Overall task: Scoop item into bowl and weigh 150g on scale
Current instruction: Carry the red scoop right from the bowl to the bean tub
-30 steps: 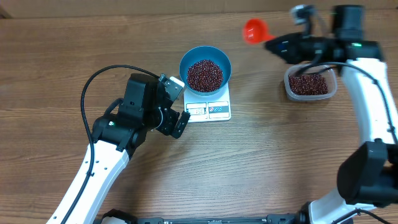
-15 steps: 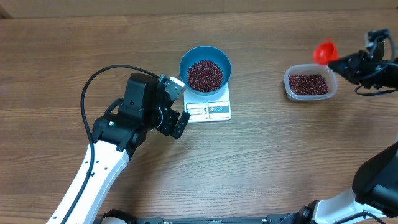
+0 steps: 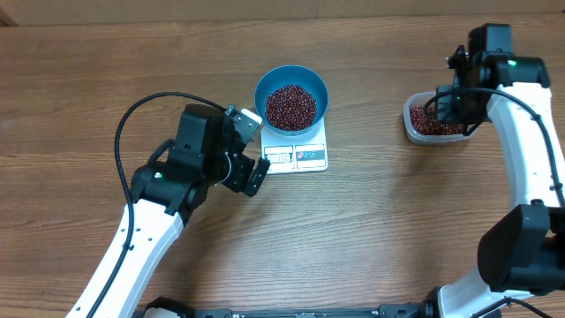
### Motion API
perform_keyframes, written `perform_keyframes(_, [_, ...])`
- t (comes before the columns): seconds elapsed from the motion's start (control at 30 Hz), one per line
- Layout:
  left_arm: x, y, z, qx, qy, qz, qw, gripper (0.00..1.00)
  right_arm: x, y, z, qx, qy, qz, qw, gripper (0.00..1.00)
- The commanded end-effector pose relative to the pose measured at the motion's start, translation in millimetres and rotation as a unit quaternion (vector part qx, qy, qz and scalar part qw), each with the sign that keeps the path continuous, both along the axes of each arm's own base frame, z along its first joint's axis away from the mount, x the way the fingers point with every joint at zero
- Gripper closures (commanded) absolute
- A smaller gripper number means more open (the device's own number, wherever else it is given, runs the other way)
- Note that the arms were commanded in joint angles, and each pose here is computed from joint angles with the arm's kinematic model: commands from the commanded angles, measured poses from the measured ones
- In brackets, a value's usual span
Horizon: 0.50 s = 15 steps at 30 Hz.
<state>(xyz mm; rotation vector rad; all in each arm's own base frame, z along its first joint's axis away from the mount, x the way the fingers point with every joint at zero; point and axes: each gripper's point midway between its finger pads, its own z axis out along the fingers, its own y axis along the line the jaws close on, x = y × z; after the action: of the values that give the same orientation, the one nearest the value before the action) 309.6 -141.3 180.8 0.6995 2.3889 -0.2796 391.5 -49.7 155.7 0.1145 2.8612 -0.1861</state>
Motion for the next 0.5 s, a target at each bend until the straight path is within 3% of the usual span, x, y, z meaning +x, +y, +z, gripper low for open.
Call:
perform_keyframes(0.0, [-0.9, -0.2, 1.5, 0.0, -0.004, -0.009, 1.0, 0.01, -1.2, -20.1, 16.8, -0.06, -0.015, -0.034, 0.998, 0.96])
perform_keyframes(0.3, [-0.9, -0.2, 1.5, 0.0, -0.004, -0.009, 1.0, 0.0, 1.6, -17.5, 17.1, -0.047, -0.025, -0.052, 0.997, 0.96])
perform_keyframes(0.4, [-0.9, -0.2, 1.5, 0.0, -0.004, -0.009, 1.0, 0.0, 0.4, -5.0, 13.7, 0.015, -0.029, -0.09, 0.995, 0.96])
perform_keyframes(0.47, [-0.9, -0.2, 1.5, 0.0, -0.004, -0.009, 1.0, 0.0, -1.2, 7.5, 10.6, 0.096, -0.029, -0.163, 0.982, 0.96])
